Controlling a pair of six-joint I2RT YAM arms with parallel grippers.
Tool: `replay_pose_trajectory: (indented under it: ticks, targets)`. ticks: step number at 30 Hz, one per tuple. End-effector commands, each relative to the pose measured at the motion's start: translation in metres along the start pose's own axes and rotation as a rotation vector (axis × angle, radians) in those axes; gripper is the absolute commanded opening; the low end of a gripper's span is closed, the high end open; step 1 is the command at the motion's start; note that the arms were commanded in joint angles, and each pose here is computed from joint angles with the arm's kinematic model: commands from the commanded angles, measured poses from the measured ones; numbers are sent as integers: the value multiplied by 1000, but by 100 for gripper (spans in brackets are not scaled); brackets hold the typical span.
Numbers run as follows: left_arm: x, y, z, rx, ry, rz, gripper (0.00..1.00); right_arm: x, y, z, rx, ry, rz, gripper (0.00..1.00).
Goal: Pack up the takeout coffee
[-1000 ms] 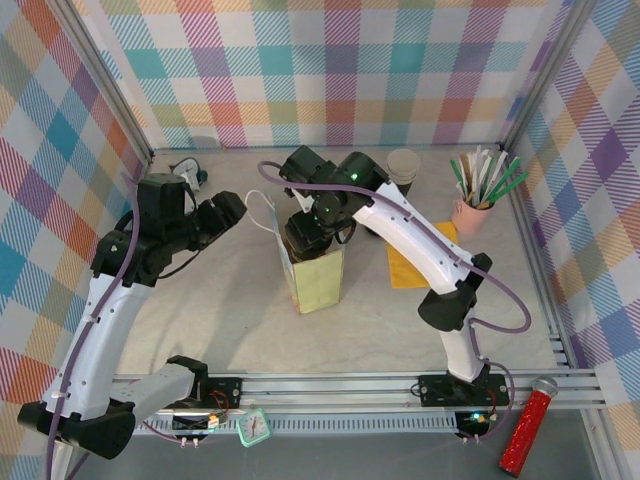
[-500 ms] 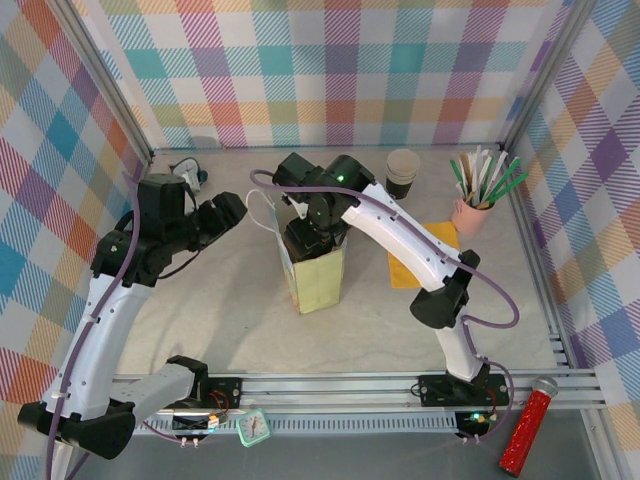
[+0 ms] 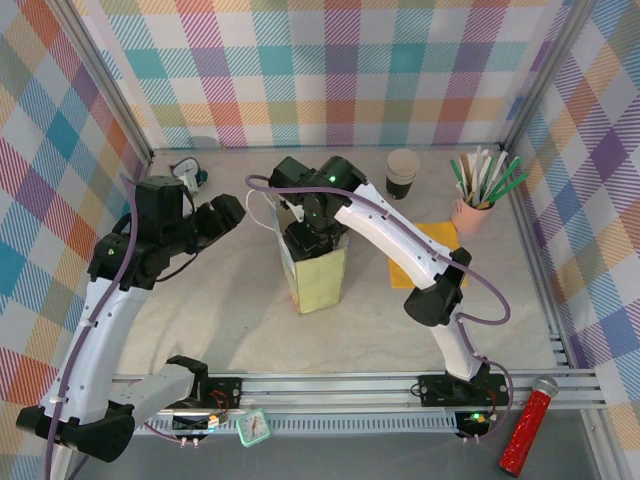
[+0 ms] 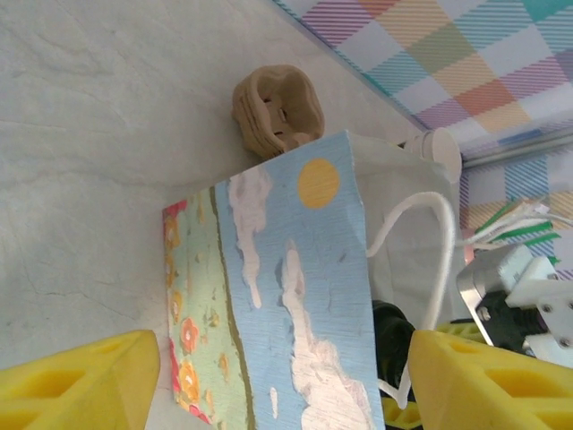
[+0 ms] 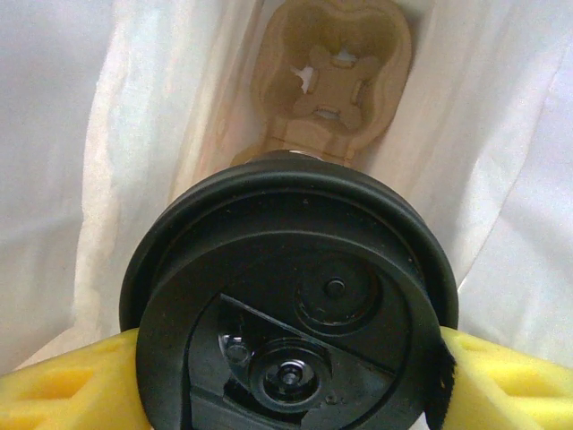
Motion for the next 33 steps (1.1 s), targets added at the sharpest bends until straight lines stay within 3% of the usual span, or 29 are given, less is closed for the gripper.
replay_pose_trajectory:
  ticks: [1,6,9,13,17,33]
  targets:
    - [1,-17,-5,124,45,30,70,4,3,-6,-1,9,-15,70]
    - [12,-21,8,157,111,54,66,4,2,-7,-4,11,0,70]
    - [21,-22,20,163,157,70,58,5,3,-5,-15,22,11,70]
    - [30,-21,28,146,179,83,33,6,3,-3,-43,39,41,70]
    - [35,-21,26,160,184,72,0,7,3,-3,-59,50,63,70]
    - [62,-22,15,219,210,2,0,11,2,2,-76,91,93,71]
Point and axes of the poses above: each hand's point on the last joint's axis, 136 mm out from that joint toward the fingers, its own z axis out along the fingers, its own y axis along the line the jaws close on, x = y × z, the point moved 8 cm from there along -z, back along the fingers, and after that the axes turned 15 degrees about -z, right-handed, at the moved point
